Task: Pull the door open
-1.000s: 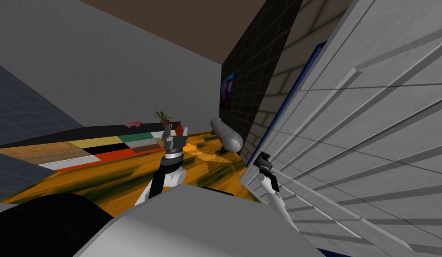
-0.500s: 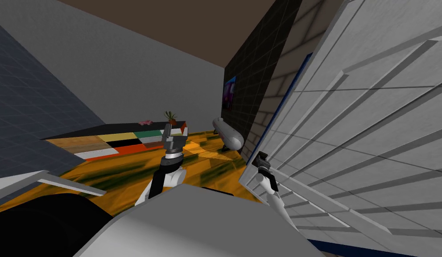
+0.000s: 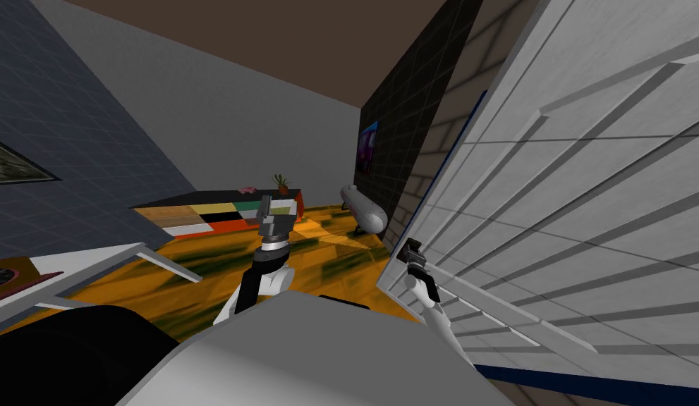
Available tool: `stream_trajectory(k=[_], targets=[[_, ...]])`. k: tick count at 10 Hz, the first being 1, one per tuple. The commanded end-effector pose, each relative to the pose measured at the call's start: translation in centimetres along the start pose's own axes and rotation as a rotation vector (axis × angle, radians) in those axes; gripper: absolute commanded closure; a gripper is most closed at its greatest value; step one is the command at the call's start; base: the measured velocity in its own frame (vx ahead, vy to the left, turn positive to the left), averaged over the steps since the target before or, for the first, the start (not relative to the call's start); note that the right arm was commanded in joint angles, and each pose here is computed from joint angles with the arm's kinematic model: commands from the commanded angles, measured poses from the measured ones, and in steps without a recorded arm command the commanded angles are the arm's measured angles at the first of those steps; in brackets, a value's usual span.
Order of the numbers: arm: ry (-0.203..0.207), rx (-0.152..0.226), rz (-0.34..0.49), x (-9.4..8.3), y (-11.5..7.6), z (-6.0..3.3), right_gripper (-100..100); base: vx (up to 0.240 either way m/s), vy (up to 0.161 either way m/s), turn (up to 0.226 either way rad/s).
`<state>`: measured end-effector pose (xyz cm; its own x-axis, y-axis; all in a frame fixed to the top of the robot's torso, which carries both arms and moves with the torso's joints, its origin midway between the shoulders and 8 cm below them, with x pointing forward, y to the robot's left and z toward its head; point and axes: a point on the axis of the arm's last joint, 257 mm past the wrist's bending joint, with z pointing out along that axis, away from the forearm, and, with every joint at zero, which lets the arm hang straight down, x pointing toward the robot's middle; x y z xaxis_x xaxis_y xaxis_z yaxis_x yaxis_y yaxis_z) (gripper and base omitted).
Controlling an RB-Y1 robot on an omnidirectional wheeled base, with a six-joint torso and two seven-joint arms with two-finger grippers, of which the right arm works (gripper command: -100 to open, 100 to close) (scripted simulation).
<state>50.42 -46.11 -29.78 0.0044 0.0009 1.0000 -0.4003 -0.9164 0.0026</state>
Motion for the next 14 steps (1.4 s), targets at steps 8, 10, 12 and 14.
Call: stream_trajectory(k=[8,10,12,14], targets=[[-0.003,0.067,0.001,-0.1,-1.6,-0.73,100,-0.180,-0.025,0.090],[-0.001,0.083,0.001,0.0,-1.9,-0.88,100,-0.170,-0.045,0.103],[0.001,0.102,0.001,0.0,-2.3,-1.08,100,-0.200,-0.030,0.108],[0.003,0.120,0.001,0.1,-2.7,-1.30,100,-0.219,-0.033,0.113]])
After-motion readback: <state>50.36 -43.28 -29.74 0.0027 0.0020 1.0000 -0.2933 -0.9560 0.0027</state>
